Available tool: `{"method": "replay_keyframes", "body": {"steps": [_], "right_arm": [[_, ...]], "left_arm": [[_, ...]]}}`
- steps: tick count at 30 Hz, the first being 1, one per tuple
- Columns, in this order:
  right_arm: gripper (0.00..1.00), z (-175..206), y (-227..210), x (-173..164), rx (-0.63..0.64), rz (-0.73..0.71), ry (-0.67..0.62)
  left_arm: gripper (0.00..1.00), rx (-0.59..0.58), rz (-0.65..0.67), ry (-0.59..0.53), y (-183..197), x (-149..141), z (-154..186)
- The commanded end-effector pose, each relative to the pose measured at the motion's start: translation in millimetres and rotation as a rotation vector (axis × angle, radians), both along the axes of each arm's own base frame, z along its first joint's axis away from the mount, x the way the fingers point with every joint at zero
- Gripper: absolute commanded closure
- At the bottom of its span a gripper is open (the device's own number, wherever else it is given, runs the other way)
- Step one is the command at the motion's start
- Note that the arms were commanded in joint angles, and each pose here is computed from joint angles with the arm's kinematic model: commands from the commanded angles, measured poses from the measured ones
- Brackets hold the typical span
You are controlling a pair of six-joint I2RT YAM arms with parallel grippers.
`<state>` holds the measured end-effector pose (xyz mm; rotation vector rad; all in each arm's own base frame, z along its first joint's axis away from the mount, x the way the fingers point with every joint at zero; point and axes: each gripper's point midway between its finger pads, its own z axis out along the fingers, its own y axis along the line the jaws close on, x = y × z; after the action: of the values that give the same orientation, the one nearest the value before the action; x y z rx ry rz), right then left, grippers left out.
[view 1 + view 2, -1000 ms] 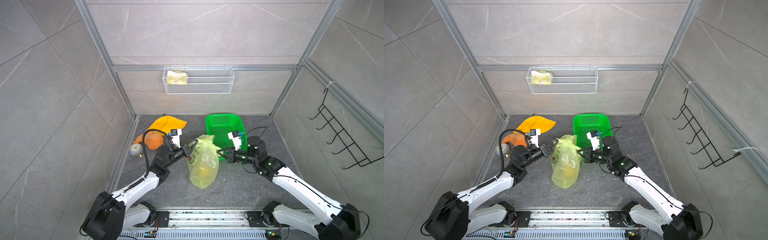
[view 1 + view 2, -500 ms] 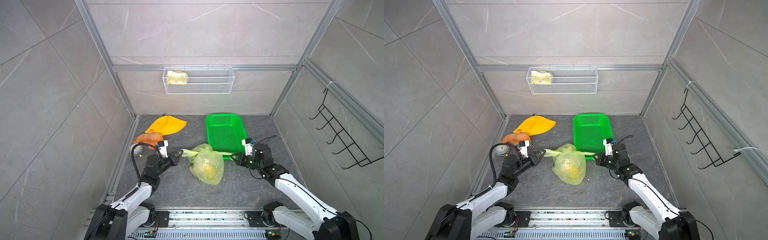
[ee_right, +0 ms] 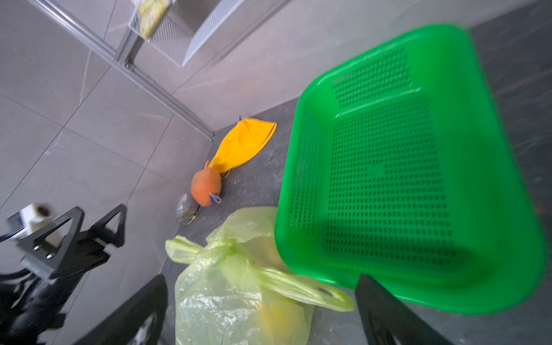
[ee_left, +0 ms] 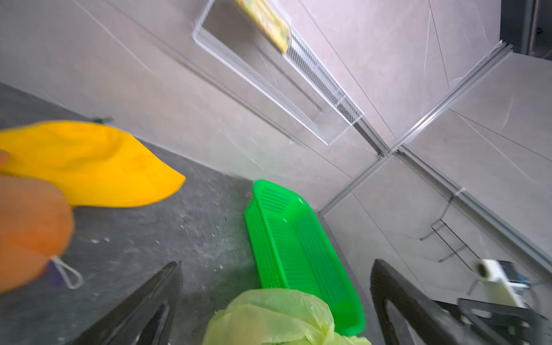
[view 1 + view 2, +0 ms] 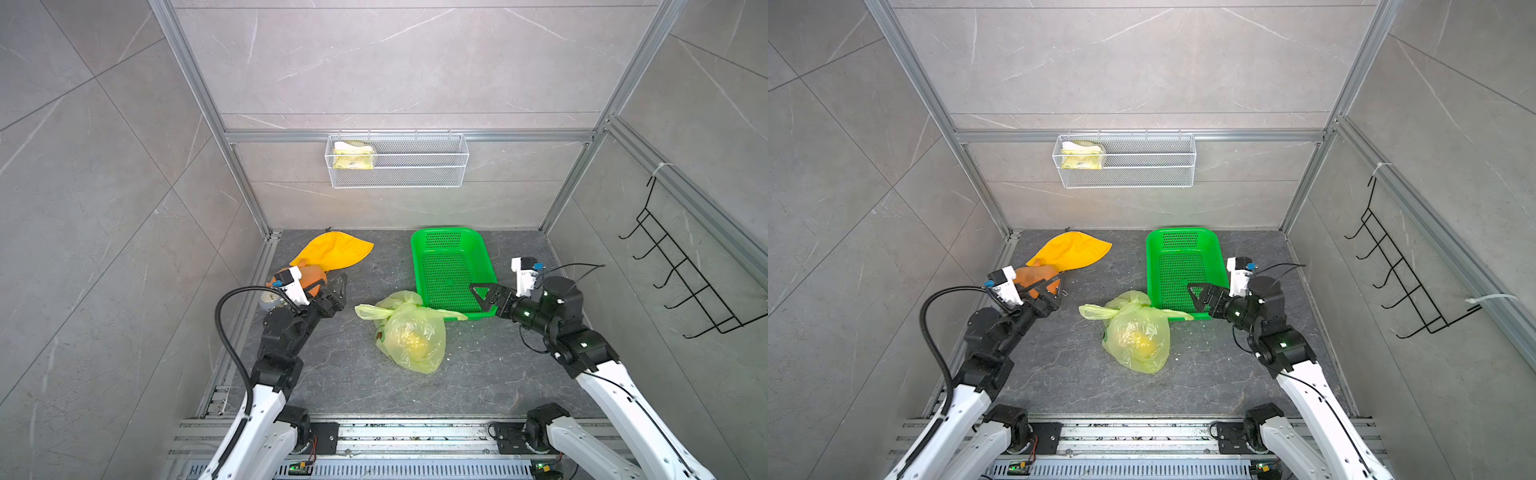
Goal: Place the pears into plastic bags & tie knots
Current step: Tie the plastic bag at the center of the board, then reset both arms
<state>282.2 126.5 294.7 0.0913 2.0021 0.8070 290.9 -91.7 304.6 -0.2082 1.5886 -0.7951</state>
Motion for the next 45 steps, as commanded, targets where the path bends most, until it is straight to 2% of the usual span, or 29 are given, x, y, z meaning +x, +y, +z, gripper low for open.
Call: {"method": "replay_keyframes", "body": {"steps": [1, 3, 6, 8, 9, 11, 14, 16, 18, 20, 23, 24, 25, 26, 27, 29, 30, 32, 45], "right_arm": [[0.01, -30, -66, 4, -0.264, -0.305, 0.111], [0.00, -43, -104, 8, -0.430, -0.480, 0.141], [0.01, -67, -131, 24, -0.623, -0.589, 0.089], [0.01, -88, -149, 28, -0.704, -0.697, 0.102], [0.00, -104, -152, 32, -0.737, -0.705, 0.101], [0.00, -135, -153, 41, -0.779, -0.707, 0.091], [0.00, -187, -149, 50, -0.821, -0.673, 0.082], [0.01, -184, -131, 66, -0.794, -0.574, 0.006], [0.01, -169, -120, 72, -0.709, -0.558, -0.166], [0.01, -172, -116, 81, -0.689, -0.493, -0.164], [0.01, -183, -100, 90, -0.697, -0.352, -0.177], [0.01, -196, -100, 90, -0.683, -0.359, -0.210], [0.02, -190, -103, 96, -0.659, -0.407, -0.296], [0.01, -190, -104, 102, -0.666, -0.409, -0.287], [0.02, -205, -101, 102, -0.666, -0.335, -0.141], [0.02, -200, -106, 108, -0.622, -0.344, -0.205], [0.01, -204, -106, 105, -0.629, -0.329, -0.151], [0.00, -200, -108, 107, -0.629, -0.350, -0.194], [0.00, -203, -106, 107, -0.632, -0.337, -0.173]], "left_arm": [[0.00, 0.270, 0.241, 0.150, 45, 2, -37], [0.00, 0.395, 0.385, 0.174, 73, 4, -47], [0.00, 0.601, 0.491, 0.085, 91, 9, -65], [0.00, 0.656, 0.567, 0.068, 103, 10, -83], [0.00, 0.670, 0.607, 0.071, 109, 11, -89], [0.00, 0.718, 0.600, 0.102, 109, 20, -101], [0.00, 0.757, 0.600, 0.192, 118, 41, -142], [0.00, 0.769, 0.607, 0.225, 124, 54, -171], [0.00, 0.779, 0.603, 0.237, 126, 65, -184], [0.00, 0.762, 0.486, 0.245, 118, 78, -199], [0.00, 0.725, 0.420, 0.278, 121, 91, -215], [0.00, 0.710, 0.373, 0.331, 120, 93, -220], [0.00, 0.685, 0.360, 0.310, 122, 95, -218], [0.00, 0.683, 0.361, 0.308, 123, 95, -218], [0.00, 0.681, 0.350, 0.325, 122, 94, -220], [0.00, 0.681, 0.356, 0.316, 123, 95, -219], [0.00, 0.680, 0.350, 0.326, 123, 94, -220], [0.00, 0.679, 0.353, 0.319, 123, 95, -220], [0.00, 0.677, 0.352, 0.324, 123, 95, -220]]}}
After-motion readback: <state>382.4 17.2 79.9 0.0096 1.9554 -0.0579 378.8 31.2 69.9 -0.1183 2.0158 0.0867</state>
